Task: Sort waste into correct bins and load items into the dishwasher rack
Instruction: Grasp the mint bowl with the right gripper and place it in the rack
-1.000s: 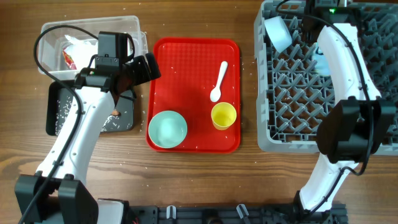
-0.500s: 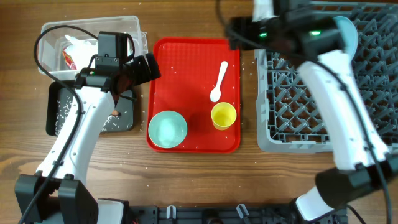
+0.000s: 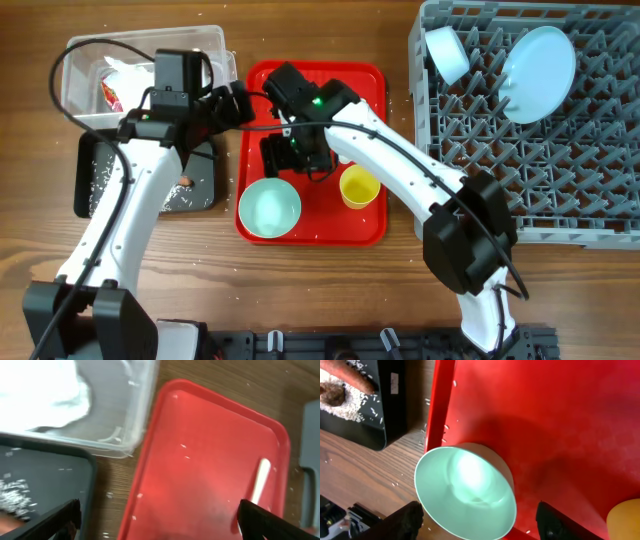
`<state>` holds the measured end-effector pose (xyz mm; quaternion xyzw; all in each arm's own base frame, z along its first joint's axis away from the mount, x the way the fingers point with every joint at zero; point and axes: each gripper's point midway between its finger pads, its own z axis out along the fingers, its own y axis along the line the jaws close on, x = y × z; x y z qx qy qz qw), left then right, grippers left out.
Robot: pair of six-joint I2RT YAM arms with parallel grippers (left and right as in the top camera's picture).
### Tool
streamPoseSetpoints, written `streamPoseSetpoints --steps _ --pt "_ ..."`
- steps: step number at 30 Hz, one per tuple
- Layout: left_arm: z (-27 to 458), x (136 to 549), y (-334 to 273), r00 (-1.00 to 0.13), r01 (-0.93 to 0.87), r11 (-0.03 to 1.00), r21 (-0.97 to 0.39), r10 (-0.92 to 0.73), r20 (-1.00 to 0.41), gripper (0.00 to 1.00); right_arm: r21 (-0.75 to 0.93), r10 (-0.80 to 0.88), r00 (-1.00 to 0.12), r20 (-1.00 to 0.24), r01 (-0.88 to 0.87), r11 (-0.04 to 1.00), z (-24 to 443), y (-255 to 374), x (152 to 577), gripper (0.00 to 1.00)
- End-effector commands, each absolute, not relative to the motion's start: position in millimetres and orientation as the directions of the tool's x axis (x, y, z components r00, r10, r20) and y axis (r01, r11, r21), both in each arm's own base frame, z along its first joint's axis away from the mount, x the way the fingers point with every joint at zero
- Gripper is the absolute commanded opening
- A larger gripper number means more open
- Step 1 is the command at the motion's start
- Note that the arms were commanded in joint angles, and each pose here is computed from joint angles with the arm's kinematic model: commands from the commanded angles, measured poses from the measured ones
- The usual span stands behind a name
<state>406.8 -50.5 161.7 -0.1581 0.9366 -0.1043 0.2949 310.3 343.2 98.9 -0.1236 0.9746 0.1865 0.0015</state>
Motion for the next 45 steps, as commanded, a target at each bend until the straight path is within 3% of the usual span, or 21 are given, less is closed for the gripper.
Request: streamPoseSetpoints --steps 1,4,8,16,17,20,24,27,32,35,38,41,45 --pt "196 410 20 -0.557 -0.514 0.78 -0.357 -0.62 -0.553 1.0 0.338 -0.217 -0.976 -0.029 -0.214 0.916 87 340 314 0.74" --pt "207 400 76 -0.403 -0.64 0.648 -0.414 -0.741 -0.537 1.0 0.326 -0.215 -0.977 -0.002 -0.204 0.923 66 337 310 0.72" --pt "206 387 119 -0.327 -0.704 0.569 -0.425 -0.791 -0.517 1.0 0.333 -0.194 -0.98 0.053 -0.166 0.928 42 331 297 0.66" --pt "206 383 132 -0.301 -0.724 0.545 -0.424 -0.801 -0.517 1.0 0.329 -0.171 -0.983 0.072 -0.138 0.934 25 328 292 0.28" --pt "206 383 132 -0.301 -0.724 0.545 -0.424 -0.801 -0.517 1.0 0.33 -0.171 -0.983 0.072 -0.138 0.934 25 328 292 0.19" --pt "206 383 132 -0.301 -0.723 0.545 -0.424 -0.802 -0.517 1.0 0.328 -0.171 -0.981 0.089 -0.133 0.935 19 328 290 0.04" --pt "206 383 132 -0.301 -0.724 0.545 -0.424 -0.801 -0.517 1.0 0.364 -0.162 -0.981 0.112 -0.111 0.925 20 326 294 0.04" --pt "206 383 132 -0.301 -0.724 0.545 -0.424 -0.801 -0.517 1.0 0.413 -0.155 -0.986 0.064 -0.115 0.903 44 326 312 0.04" --pt "206 383 132 -0.301 -0.724 0.545 -0.424 -0.801 -0.517 1.0 0.442 -0.076 -0.971 -0.228 -0.173 0.88 160 285 363 0.04" --pt "206 383 132 -0.301 -0.724 0.545 -0.424 -0.801 -0.517 1.0 0.351 0.052 -0.91 -0.41 -0.105 0.93 228 207 385 0.04" --pt "206 383 132 -0.301 -0.724 0.545 -0.424 -0.801 -0.517 1.0 0.077 0.203 -0.791 -0.578 0.195 0.978 275 77 384 0.05" --pt "206 383 132 -0.301 -0.724 0.545 -0.424 -0.801 -0.517 1.0 -0.213 0.224 -0.719 -0.658 0.463 0.86 295 -14 361 0.04" --pt "206 383 132 -0.301 -0.724 0.545 -0.424 -0.801 -0.517 1.0 -0.486 0.123 -0.737 -0.664 0.551 0.678 298 -58 349 0.04"
